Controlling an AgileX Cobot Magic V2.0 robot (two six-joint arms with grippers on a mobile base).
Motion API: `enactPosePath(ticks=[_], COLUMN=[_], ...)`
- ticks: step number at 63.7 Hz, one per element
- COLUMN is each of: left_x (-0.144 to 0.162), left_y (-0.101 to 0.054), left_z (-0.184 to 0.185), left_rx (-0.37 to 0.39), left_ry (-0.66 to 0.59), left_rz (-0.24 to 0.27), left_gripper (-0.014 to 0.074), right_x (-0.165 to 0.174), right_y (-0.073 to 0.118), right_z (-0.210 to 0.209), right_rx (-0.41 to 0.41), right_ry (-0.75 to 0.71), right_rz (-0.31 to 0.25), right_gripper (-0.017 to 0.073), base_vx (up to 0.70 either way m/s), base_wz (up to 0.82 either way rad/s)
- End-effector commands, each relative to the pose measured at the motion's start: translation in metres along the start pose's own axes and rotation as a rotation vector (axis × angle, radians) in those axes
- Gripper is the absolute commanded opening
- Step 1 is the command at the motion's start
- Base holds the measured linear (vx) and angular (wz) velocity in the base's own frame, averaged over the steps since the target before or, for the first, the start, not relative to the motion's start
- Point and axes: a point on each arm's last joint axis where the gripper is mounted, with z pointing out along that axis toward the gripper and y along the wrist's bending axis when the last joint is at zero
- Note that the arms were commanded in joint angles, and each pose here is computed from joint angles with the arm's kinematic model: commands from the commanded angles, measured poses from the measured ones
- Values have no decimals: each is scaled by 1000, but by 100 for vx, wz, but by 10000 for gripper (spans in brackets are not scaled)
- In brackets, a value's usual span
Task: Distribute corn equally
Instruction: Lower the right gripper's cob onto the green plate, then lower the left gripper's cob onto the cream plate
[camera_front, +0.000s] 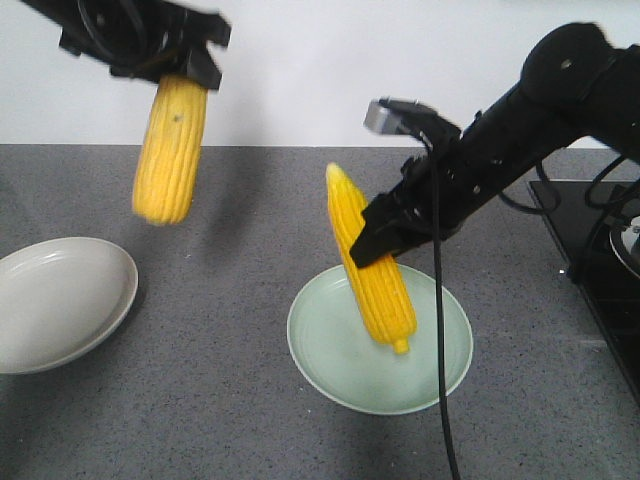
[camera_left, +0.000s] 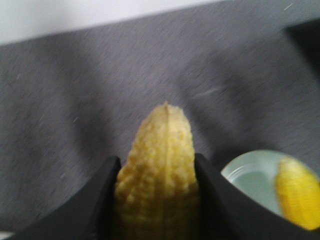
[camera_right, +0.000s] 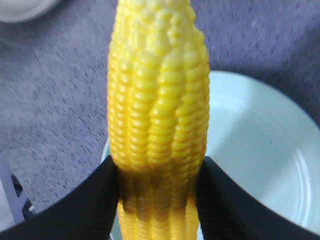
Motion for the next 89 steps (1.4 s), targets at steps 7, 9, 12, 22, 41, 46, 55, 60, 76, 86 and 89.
enactPosePath(ticks=[7,9,12,22,41,46,55,60,76,86,89], left_x=[11,13,16,23,25,25,27,33,57,67,69], left_y=[5,7,9,13,19,23,38,49,78,92,96], left_z=[-22,-22,-22,-29,-48,-51,-53,-50,-30,-24,-22], left_rx=[-104,-116,-139,-196,-298,-312,-338,-354,-390,-406,-411], left_ry=[-19,-12,-1,6,-25,-31,-24,2,125,170,182], left_rz=[31,33,39,49,60,47,-9,-35,-101,-135,-146], left_gripper=[-6,-6,-6,-6,-6,-6,-6,-6,-6,-6,-6], right_x=[10,11,13,13,14,14,15,15,15,15,15], right_y=[8,6,4,3,2,2,1,0,1,2,3], right_z=[-10,-10,-10,-10,-9,-9,-9,-9,-10,-11,-12], right_rx=[35,46,69,80,84,85,96,104,105,103,104], right_ry=[52,61,75,81,88,88,94,97,94,89,86], right_rz=[-37,-35,-24,-19,-7,1,3,16,14,13,11], right_gripper=[-2,-1,6,55,295,391,524,568,579,578,578], base_vx=[0,0,0,0,0,0,0,0,0,0,0], base_wz=[0,0,0,0,0,0,0,0,0,0,0])
